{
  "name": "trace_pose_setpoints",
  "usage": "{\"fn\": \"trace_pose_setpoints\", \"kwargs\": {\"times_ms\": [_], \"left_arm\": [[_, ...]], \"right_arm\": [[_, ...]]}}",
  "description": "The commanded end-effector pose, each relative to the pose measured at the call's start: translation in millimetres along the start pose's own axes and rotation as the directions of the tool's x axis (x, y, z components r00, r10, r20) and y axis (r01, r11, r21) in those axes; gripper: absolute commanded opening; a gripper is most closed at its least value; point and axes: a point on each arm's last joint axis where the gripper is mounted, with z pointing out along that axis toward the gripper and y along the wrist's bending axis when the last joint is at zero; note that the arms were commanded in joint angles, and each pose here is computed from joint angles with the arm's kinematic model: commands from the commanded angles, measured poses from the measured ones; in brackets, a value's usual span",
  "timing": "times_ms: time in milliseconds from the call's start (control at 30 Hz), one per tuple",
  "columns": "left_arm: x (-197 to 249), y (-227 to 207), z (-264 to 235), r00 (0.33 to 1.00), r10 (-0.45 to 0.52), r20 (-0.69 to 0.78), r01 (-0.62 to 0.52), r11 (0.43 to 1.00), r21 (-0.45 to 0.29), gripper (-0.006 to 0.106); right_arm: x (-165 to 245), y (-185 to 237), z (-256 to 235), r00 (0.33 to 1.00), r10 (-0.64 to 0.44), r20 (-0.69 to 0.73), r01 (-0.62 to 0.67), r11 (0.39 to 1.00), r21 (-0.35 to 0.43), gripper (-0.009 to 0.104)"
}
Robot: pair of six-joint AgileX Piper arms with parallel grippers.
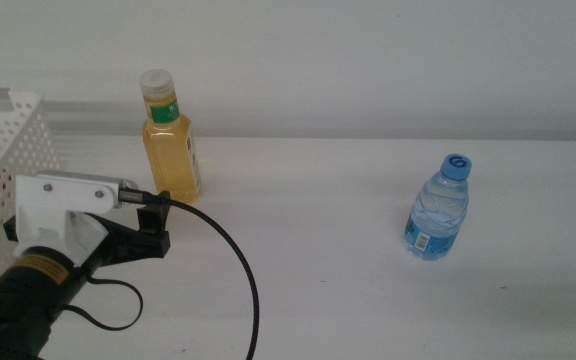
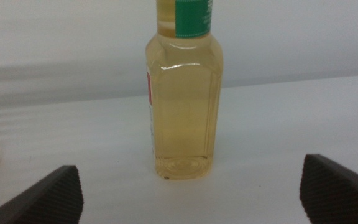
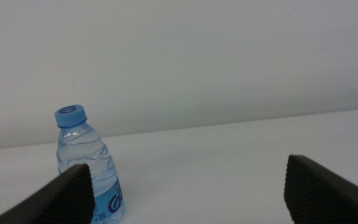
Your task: Use arms to grab the bottles and put them into the dustbin to the left of the table.
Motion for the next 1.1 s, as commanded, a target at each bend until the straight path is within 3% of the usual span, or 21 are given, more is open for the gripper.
{"fn": "trace_pose_setpoints", "kwargs": {"times_ms": [0,400,1067], "left_arm": [[-1.8,0.2,0.6,1.000,-0.005,0.020,0.005,1.000,-0.005,0.094],[4.0,-7.0,42.9,0.997,-0.077,0.030,0.077,0.997,0.031,0.094],[12.4,-2.3,90.2,0.992,-0.124,0.033,0.124,0.992,0.012,0.094]], "right_arm": [[12.2,-1.2,0.2,1.000,-0.005,-0.004,0.005,1.000,0.006,0.082],[12.2,-1.2,0.2,1.000,-0.005,-0.004,0.005,1.000,0.006,0.082],[12.2,-1.2,0.2,1.000,-0.005,-0.004,0.005,1.000,0.006,0.082]]}}
